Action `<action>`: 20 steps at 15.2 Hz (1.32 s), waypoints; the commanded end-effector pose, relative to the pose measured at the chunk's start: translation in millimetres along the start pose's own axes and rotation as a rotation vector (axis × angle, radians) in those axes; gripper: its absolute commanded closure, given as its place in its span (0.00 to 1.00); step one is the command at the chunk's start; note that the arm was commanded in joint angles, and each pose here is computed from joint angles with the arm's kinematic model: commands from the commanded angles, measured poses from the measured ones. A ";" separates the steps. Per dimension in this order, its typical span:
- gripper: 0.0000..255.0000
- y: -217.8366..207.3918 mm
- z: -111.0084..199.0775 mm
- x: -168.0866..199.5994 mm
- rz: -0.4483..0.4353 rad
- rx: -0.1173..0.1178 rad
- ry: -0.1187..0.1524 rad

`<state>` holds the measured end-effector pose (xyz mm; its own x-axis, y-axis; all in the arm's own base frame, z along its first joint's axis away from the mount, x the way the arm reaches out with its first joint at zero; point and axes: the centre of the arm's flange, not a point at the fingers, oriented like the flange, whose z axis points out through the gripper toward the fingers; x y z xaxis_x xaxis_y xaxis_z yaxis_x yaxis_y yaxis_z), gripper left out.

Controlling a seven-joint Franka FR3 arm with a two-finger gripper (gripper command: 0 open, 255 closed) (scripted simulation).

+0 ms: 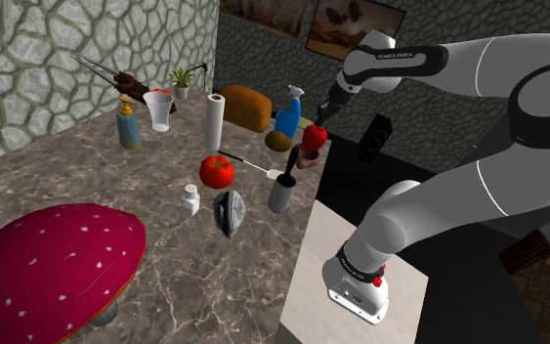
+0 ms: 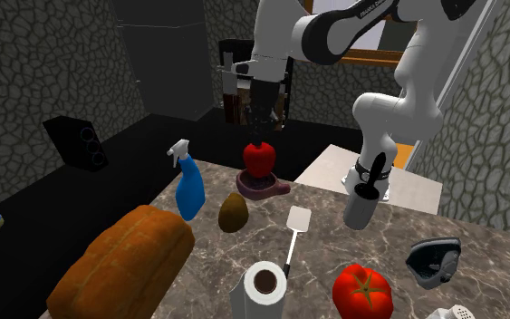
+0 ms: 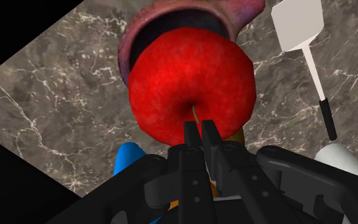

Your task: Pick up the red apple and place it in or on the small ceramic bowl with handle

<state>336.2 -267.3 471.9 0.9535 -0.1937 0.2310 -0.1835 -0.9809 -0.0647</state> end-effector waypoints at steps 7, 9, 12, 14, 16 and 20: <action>0.00 0.1 0.2 0.1 0.000 0.000 0.000; 0.00 0.1 0.2 0.1 0.000 0.000 0.000; 0.00 0.1 -39.4 0.0 0.000 0.000 0.000; 0.00 0.1 -49.8 0.0 0.000 0.000 0.000; 0.00 0.1 -49.8 0.0 0.000 0.000 0.000; 0.00 0.1 -49.8 0.0 0.000 0.000 0.000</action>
<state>324.4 -268.4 520.1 0.9534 -0.1936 0.2314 -0.1836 -0.9809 -0.0646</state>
